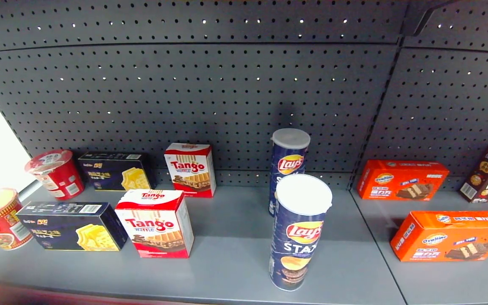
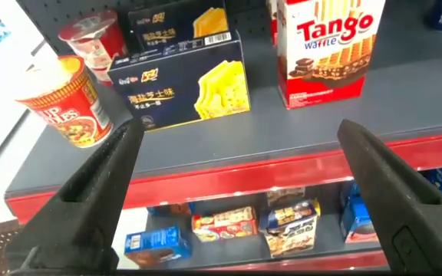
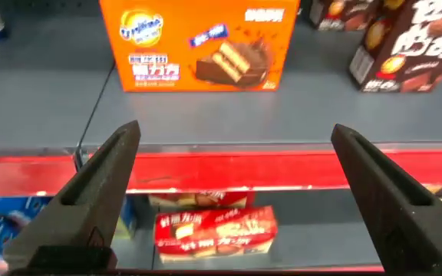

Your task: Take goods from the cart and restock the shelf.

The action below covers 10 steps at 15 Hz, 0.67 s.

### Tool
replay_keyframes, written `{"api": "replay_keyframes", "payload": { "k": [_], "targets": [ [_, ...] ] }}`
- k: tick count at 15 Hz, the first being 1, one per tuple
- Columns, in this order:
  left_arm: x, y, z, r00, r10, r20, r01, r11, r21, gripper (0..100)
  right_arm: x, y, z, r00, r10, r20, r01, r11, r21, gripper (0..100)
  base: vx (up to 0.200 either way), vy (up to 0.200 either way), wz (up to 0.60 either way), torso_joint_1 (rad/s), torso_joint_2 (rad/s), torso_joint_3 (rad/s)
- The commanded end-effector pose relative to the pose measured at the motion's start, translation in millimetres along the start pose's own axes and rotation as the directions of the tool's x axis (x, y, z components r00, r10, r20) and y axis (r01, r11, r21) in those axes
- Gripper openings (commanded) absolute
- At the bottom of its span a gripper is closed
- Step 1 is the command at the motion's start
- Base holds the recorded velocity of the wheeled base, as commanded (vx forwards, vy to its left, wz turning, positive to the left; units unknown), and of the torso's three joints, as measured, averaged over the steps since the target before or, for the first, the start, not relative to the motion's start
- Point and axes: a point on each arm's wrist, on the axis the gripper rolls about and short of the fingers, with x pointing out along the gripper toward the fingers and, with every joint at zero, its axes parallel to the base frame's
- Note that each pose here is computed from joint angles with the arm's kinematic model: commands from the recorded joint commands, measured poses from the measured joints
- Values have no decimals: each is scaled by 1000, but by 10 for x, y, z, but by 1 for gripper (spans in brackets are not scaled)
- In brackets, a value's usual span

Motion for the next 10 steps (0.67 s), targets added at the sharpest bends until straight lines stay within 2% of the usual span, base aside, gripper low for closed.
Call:
{"api": "replay_keyframes", "payload": {
  "k": [1, 5, 7, 9, 10],
  "targets": [
    [-3, -1, -6, 1000, 0, 0, 0, 1000, -1, 100, -15, -1, -5, 1000, -2, 18, 2, 1000, -3, 100, 0, 0, 0, 0, 0, 0],
    [-20, 4, 34, 1000, -3, 18, 3, 1000, -2, 100, -16, 9, -7, 999, 40, 15, -40, 999, 1, 100, 0, 0, 0, 0, 0, 0],
    [-28, 10, 77, 1000, -7, 31, 7, 1000, 1, 100, -17, 23, -6, 994, 104, 18, -104, 995, -7, 100, 0, 0, 0, 0, 0, 0],
    [-28, 61, 378, 997, -27, 74, 27, 1000, 7, 100, -31, 22, 110, 990, 140, 32, -138, 988, -70, 100, 0, 0, 0, 0, 0, 0],
    [151, 143, 838, 995, -72, 75, 71, 997, 13, 100, 29, 29, 459, 973, 229, -11, -229, 967, -109, 100, 0, 0, 0, 0, 0, 0]
  ]
}}
